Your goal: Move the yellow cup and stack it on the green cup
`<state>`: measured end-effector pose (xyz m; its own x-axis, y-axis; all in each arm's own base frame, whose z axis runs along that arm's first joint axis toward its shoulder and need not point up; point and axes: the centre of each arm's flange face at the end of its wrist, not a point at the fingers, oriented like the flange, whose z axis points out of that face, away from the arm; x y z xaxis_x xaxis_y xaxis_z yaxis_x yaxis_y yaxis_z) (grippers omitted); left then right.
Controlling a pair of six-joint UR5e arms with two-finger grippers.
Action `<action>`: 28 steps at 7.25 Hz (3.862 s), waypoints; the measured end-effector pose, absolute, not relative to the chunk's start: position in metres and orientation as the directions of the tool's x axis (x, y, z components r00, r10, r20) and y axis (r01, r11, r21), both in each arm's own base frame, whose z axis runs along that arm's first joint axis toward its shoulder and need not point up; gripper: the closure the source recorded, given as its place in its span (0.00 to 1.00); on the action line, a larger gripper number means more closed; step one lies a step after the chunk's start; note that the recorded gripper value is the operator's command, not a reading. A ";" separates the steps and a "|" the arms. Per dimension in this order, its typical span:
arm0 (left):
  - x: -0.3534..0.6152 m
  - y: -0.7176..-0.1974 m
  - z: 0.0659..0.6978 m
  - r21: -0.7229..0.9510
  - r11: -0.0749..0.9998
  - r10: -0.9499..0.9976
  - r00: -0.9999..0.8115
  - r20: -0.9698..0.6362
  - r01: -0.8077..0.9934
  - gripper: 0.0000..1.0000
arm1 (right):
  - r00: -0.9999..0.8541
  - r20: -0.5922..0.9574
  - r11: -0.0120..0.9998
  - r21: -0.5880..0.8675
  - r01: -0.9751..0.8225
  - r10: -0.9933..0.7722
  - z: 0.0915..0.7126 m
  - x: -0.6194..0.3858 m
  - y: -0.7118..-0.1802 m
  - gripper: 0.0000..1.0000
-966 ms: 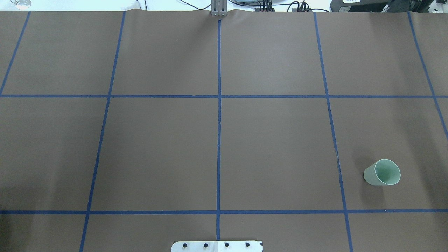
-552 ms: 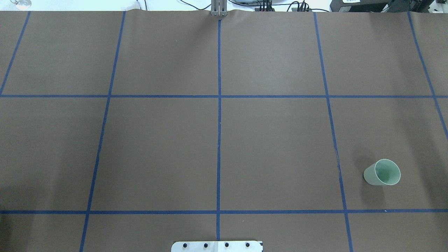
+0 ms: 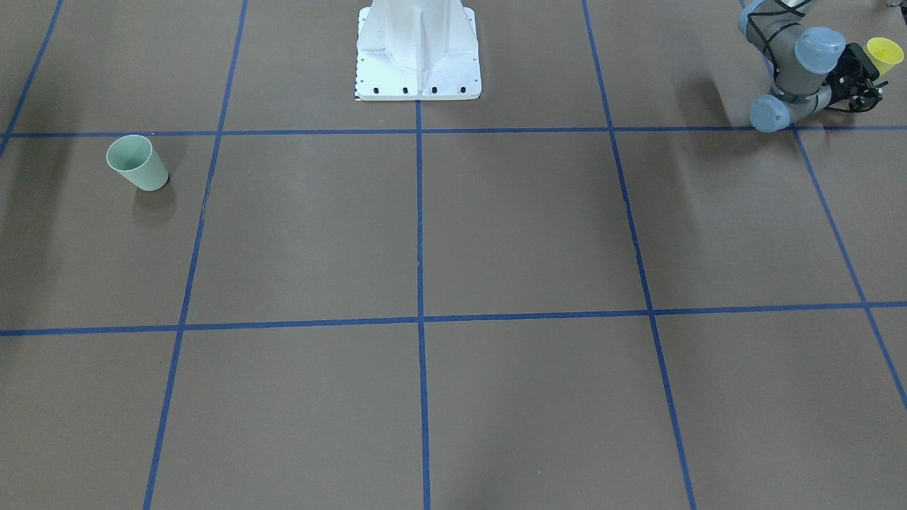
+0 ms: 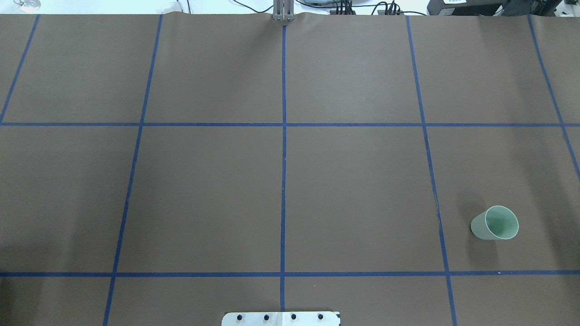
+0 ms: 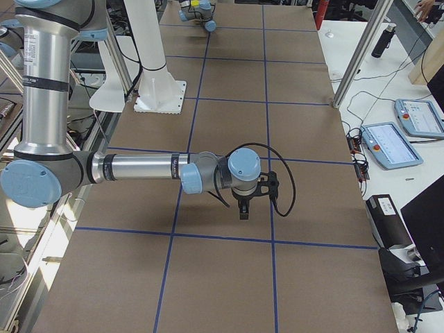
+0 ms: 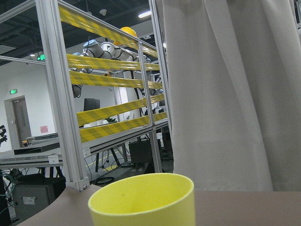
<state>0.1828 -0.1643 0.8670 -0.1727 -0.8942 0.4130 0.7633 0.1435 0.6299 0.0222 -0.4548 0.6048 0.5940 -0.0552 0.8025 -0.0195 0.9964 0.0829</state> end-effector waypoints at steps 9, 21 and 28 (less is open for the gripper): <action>0.164 -0.152 0.883 0.641 0.152 -0.881 -0.191 0.433 0.752 0.00 | 0.594 0.802 0.996 0.089 -0.017 -0.062 0.602 0.021 -0.456 0.00; 0.143 -0.141 0.905 0.676 0.129 -0.874 -0.240 0.423 0.725 0.76 | 0.594 0.802 0.995 0.096 -0.012 -0.070 0.600 0.019 -0.457 0.00; 0.076 -0.131 0.825 0.542 0.281 -0.860 -0.043 0.508 0.792 0.82 | 0.591 0.802 0.994 0.113 -0.011 -0.085 0.590 0.017 -0.464 0.00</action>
